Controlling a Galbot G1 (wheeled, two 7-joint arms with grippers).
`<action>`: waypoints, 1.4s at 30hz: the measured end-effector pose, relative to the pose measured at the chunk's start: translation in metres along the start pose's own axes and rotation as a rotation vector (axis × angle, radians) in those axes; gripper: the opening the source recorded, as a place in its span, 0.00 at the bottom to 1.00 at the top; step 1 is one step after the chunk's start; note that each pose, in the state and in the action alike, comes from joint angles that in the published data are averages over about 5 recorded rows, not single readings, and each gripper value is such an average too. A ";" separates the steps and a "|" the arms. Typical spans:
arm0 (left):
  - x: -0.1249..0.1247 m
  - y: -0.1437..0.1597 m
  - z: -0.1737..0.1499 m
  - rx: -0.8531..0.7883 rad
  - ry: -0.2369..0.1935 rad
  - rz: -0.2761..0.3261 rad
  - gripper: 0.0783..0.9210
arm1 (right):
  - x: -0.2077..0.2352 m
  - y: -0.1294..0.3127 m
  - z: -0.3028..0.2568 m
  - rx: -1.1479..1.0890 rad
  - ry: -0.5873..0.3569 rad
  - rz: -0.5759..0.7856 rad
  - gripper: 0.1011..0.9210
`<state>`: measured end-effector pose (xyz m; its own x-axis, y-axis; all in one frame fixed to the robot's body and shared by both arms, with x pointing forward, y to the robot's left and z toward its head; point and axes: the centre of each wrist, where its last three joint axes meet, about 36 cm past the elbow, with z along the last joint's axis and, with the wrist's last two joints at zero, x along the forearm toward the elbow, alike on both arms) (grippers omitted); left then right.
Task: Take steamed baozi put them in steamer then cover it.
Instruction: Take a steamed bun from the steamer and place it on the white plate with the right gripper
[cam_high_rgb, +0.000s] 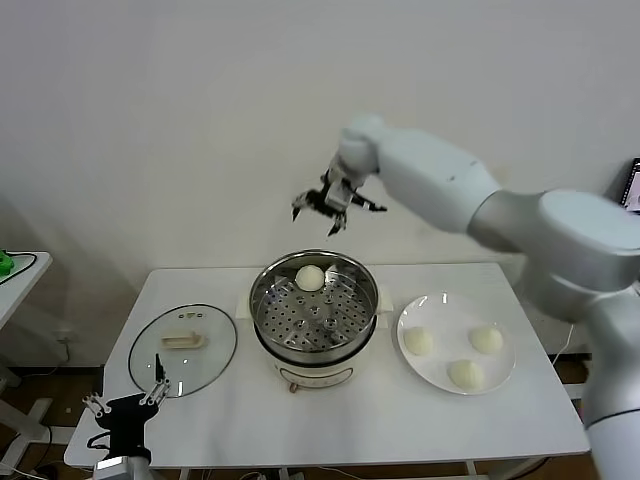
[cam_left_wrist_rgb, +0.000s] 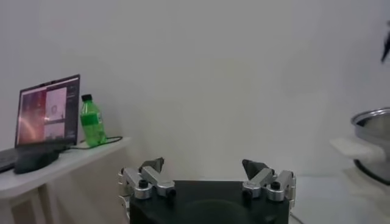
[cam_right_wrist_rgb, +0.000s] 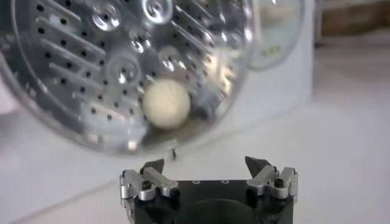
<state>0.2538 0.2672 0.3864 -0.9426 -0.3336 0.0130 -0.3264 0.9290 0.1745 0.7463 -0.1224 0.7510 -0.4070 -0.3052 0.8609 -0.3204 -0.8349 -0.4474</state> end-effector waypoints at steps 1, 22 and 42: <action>0.000 -0.001 0.000 -0.001 0.000 0.005 0.88 | 0.006 0.007 0.003 -0.027 0.011 -0.014 0.88; -0.004 -0.015 0.009 -0.018 0.008 0.048 0.88 | -0.035 0.210 -0.009 -0.617 -0.071 -0.256 0.88; -0.005 -0.021 0.014 -0.025 0.014 0.047 0.88 | -0.104 0.286 -0.054 -0.873 -0.068 -0.332 0.88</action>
<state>0.2644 0.2520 0.3685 -0.9558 -0.2920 0.0353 -0.2796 0.9394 0.1984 0.6507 -0.3050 0.5198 -0.1372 -0.1617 0.9772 -0.9514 -0.2531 -0.1755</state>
